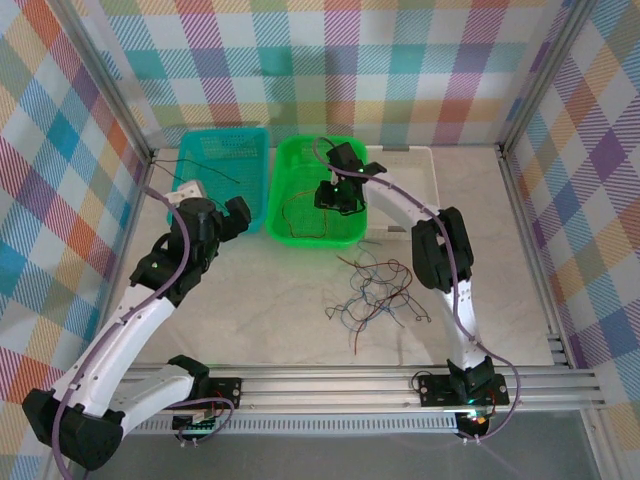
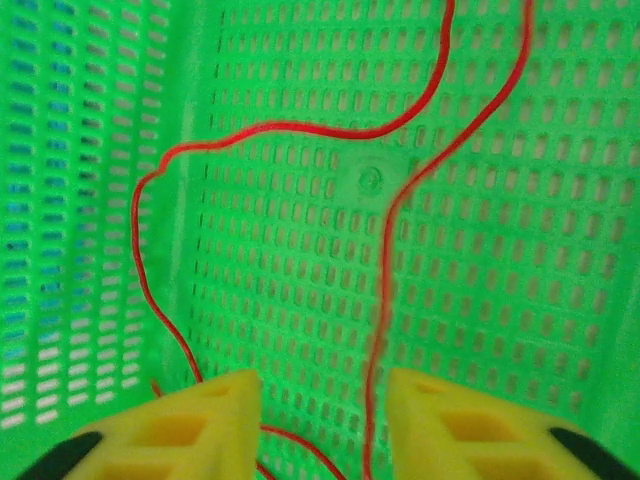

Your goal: Untangle the cables

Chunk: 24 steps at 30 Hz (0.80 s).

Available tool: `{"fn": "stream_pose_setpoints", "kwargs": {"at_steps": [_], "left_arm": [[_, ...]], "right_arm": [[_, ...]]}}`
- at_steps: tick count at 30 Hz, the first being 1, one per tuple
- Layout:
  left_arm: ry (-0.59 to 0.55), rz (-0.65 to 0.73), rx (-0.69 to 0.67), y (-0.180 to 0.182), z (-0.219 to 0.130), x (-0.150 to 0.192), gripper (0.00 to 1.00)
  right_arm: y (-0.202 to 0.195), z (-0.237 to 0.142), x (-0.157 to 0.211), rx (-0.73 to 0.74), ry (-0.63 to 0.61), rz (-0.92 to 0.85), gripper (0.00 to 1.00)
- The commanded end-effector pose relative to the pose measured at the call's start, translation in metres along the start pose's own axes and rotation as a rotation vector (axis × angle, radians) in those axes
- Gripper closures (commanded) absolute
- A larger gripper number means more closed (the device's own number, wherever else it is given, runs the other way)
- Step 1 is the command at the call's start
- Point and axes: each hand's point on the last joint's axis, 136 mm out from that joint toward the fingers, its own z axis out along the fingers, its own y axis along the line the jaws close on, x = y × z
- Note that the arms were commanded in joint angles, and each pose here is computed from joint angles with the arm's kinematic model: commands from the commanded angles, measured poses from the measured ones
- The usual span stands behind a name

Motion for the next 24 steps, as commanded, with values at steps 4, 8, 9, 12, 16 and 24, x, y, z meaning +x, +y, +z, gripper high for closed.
{"fn": "stream_pose_setpoints", "kwargs": {"at_steps": [4, 8, 9, 12, 16, 24], "left_arm": [[0.029, -0.073, -0.047, 0.012, 0.01, -0.012, 0.0], [0.093, -0.189, -0.116, 0.036, 0.034, -0.013, 0.0], [0.126, -0.236, -0.135, 0.044, 0.042, -0.013, 0.0], [0.169, -0.319, -0.191, 0.063, 0.061, -0.02, 0.0], [0.213, -0.418, -0.246, 0.084, 0.087, -0.029, 0.0], [0.251, -0.392, -0.344, 0.109, 0.116, -0.033, 0.0]], "right_arm": [[0.024, -0.076, -0.027, -0.034, -0.104, -0.046, 0.52], [0.043, -0.123, -0.031, -0.108, -0.183, -0.093, 0.49], [0.048, -0.139, -0.03, -0.131, -0.21, -0.107, 0.48], [0.056, -0.185, -0.021, -0.178, -0.291, -0.141, 0.42], [0.06, -0.23, 0.008, -0.237, -0.365, -0.2, 0.36], [0.014, -0.268, 0.099, -0.219, -0.351, -0.209, 0.1]]}}
